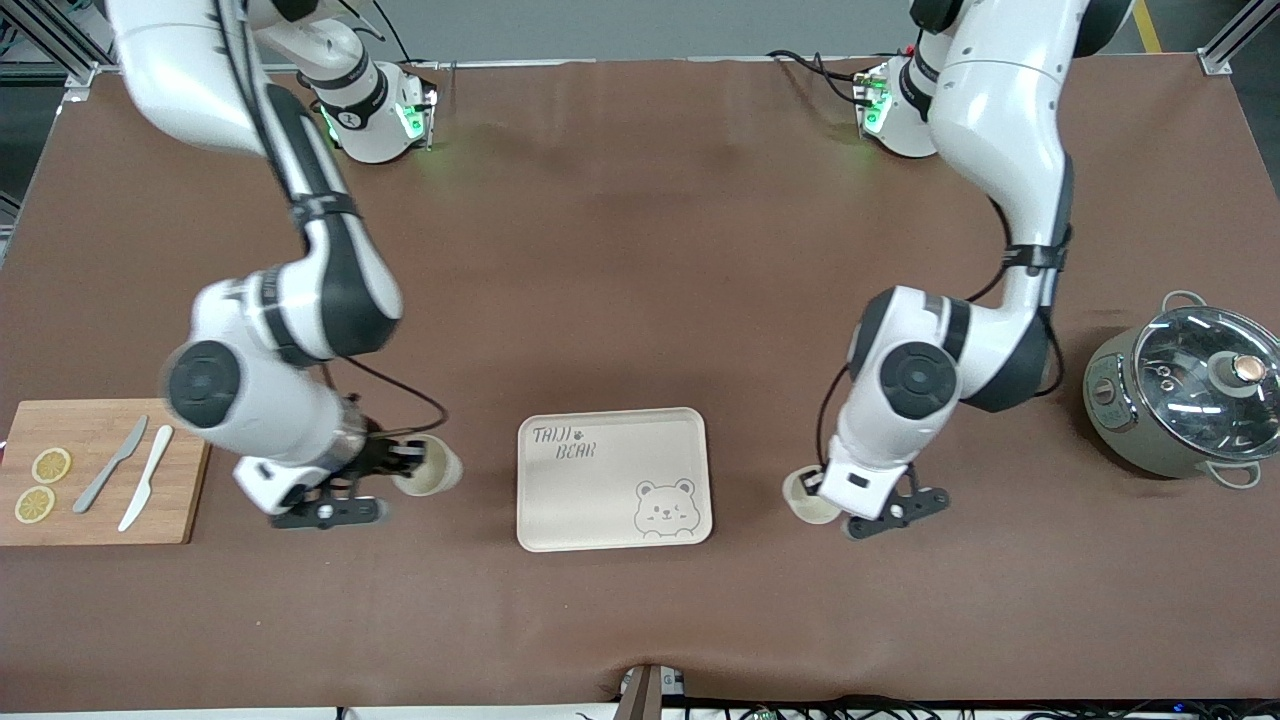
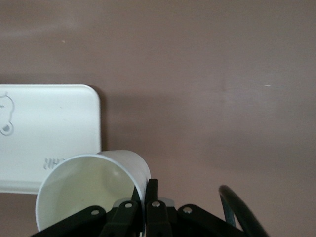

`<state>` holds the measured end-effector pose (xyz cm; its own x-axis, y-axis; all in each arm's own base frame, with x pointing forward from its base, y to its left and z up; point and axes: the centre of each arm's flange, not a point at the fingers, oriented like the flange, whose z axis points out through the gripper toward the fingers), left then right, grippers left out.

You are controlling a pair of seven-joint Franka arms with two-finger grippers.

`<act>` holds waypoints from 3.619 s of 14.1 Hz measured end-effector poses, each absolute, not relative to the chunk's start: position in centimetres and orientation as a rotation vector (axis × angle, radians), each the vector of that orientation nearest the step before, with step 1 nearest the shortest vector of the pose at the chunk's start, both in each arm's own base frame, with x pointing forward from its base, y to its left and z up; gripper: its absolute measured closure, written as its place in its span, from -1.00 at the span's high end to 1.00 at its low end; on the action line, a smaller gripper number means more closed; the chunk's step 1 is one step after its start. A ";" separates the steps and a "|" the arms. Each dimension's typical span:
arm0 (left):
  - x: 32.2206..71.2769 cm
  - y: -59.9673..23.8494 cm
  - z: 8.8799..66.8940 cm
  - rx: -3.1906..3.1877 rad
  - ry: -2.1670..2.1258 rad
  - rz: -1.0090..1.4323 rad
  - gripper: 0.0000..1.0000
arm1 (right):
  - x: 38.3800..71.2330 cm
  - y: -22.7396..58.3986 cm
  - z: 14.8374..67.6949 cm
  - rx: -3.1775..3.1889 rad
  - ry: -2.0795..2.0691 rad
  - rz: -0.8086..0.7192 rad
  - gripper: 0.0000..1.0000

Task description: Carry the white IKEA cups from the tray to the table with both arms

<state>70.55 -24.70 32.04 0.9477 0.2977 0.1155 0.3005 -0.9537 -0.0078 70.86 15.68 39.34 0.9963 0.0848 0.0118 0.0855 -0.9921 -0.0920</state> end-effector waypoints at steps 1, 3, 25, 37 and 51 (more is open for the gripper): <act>70.8 -23.4 32.2 -3.068 -0.473 -0.155 -0.94 | 71.0 13.4 39.7 -3.045 -0.160 0.006 -0.93; 71.2 -21.1 32.2 -3.053 -0.497 -0.119 -0.94 | 71.3 9.3 39.6 -3.040 -0.230 0.028 -0.93; 73.4 -0.7 25.4 -2.938 -0.528 0.010 -0.94 | 72.5 -5.8 24.9 -3.015 -0.566 -0.078 -0.93; 73.8 -0.6 25.9 -2.941 -0.530 -0.015 0.47 | 72.6 -5.8 22.7 -3.016 -0.551 -0.098 -0.93; 71.9 -1.9 44.5 -3.070 -0.203 -0.164 1.00 | 73.7 -4.8 28.3 -2.974 -0.522 -0.023 1.00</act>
